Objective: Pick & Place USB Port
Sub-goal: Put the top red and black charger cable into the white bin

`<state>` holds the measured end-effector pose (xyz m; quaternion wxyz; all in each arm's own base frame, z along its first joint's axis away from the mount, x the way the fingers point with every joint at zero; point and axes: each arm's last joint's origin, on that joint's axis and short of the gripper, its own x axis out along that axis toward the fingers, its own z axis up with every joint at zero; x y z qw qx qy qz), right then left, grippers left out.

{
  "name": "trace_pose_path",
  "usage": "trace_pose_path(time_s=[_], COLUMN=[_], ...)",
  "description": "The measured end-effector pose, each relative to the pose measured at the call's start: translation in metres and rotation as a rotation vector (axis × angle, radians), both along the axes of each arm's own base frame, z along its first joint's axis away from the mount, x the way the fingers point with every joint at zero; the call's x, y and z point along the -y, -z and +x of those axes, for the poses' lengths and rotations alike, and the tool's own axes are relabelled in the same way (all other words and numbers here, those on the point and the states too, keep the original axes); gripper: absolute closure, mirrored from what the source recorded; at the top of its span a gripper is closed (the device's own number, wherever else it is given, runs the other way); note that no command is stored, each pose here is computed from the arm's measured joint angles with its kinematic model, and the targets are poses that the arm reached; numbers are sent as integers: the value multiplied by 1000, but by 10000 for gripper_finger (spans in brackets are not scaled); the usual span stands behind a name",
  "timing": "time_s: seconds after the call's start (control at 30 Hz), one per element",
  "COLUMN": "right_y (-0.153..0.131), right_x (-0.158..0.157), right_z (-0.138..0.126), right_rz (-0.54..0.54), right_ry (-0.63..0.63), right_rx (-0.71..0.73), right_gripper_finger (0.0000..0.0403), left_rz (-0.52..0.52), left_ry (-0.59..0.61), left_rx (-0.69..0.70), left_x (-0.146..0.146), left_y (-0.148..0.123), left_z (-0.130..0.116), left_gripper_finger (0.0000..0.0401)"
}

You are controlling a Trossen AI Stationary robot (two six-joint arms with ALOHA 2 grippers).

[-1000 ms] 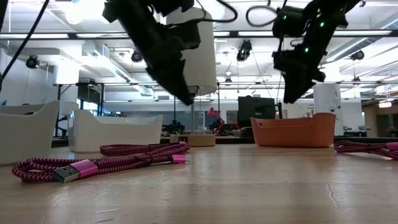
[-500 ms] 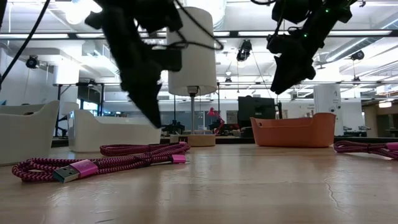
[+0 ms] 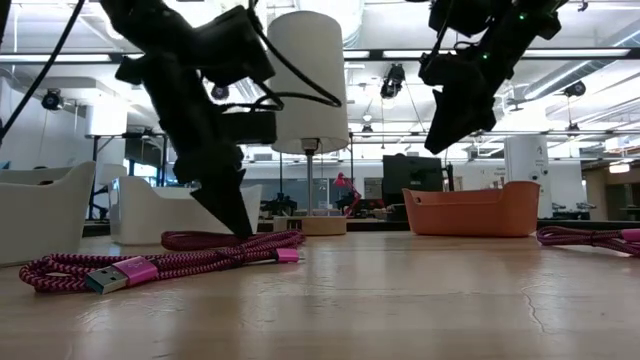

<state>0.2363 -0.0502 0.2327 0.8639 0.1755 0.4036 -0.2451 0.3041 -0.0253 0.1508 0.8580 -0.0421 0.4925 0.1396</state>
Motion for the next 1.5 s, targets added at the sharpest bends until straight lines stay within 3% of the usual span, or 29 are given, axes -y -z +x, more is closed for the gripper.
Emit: trace_pose_path(time_s=[0.5,0.73,0.93,1.27,1.4,1.5], right_y=[20,34,37,34,33,32], right_x=[-20,-23,-24,-24,-24,-24], right_z=[32,39,42,46,47,48], right_rz=[-5,2,2,-5,-7,-8], right_ry=[-94,-111,-115,-115,-115,-116], right_rx=[42,0,-2,52,65,74], right_gripper_finger=[310,322,329,322,322,328], left_rz=[-2,67,142,118,108,95], left_ry=[-18,93,86,-4,-4,0], left_rx=[10,42,-7,-63,-58,-53], left_x=[-1,0,-6,-19,-20,-19], left_y=[8,-7,-10,7,8,8], left_z=[-5,7,7,-7,-7,-7], left_gripper_finger=[321,322,287,206,207,231])
